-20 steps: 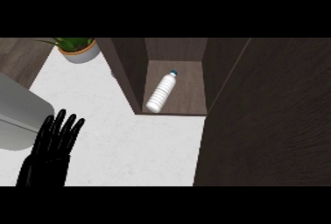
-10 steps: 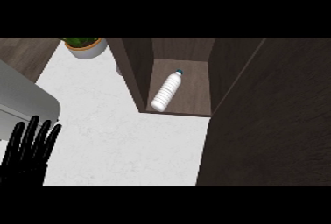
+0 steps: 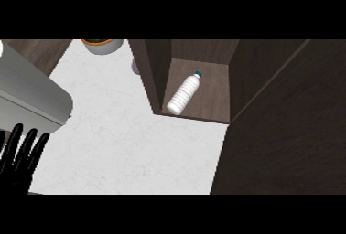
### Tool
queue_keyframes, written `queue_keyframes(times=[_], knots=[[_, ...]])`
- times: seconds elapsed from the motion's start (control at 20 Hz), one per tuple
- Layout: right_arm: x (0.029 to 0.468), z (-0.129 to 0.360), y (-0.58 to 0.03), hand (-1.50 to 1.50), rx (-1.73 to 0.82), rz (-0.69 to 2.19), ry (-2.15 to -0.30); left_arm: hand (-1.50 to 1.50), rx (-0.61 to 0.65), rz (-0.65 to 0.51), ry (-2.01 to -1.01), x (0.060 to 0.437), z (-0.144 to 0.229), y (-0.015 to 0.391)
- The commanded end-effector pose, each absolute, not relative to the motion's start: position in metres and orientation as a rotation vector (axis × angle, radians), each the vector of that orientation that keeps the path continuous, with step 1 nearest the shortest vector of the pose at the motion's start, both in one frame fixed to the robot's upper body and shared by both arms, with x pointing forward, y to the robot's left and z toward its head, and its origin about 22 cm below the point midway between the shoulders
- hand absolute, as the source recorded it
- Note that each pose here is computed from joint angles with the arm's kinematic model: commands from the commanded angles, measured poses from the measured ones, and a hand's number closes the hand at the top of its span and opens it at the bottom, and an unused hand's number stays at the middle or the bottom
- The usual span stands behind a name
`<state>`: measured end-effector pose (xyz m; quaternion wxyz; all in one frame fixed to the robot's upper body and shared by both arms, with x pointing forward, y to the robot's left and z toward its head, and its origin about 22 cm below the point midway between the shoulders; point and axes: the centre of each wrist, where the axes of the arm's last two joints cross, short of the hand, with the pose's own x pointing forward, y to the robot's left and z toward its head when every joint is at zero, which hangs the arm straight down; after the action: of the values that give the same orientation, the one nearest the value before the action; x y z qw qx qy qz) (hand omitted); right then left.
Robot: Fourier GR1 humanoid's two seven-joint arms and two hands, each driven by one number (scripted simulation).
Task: Pick up the bottled water, place it into the cabinet and close the cabinet
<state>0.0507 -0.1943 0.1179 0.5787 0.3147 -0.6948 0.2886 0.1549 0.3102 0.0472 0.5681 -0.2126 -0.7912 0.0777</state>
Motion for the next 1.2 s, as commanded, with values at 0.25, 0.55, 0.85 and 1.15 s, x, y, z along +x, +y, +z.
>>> queue_keyframes(times=[0.25, 0.55, 0.85, 1.15], knots=[[0.055, 0.133, -0.171, 1.5, 0.926, 0.839, -1.596, -1.5, -0.535, 0.116, -1.855, 0.156, 0.058, 0.324], [0.07, 0.137, -0.178, -1.5, 0.841, 1.032, -1.609, -1.5, -0.552, 0.08, -1.851, 0.159, 0.063, 0.331], [0.079, 0.143, -0.177, 1.5, 0.844, 1.107, -1.641, -1.5, -0.553, 0.076, -1.839, 0.16, 0.061, 0.334], [0.084, 0.146, -0.179, 1.5, 0.797, 1.178, -1.61, -1.5, -0.551, 0.064, -1.845, 0.16, 0.064, 0.34]])
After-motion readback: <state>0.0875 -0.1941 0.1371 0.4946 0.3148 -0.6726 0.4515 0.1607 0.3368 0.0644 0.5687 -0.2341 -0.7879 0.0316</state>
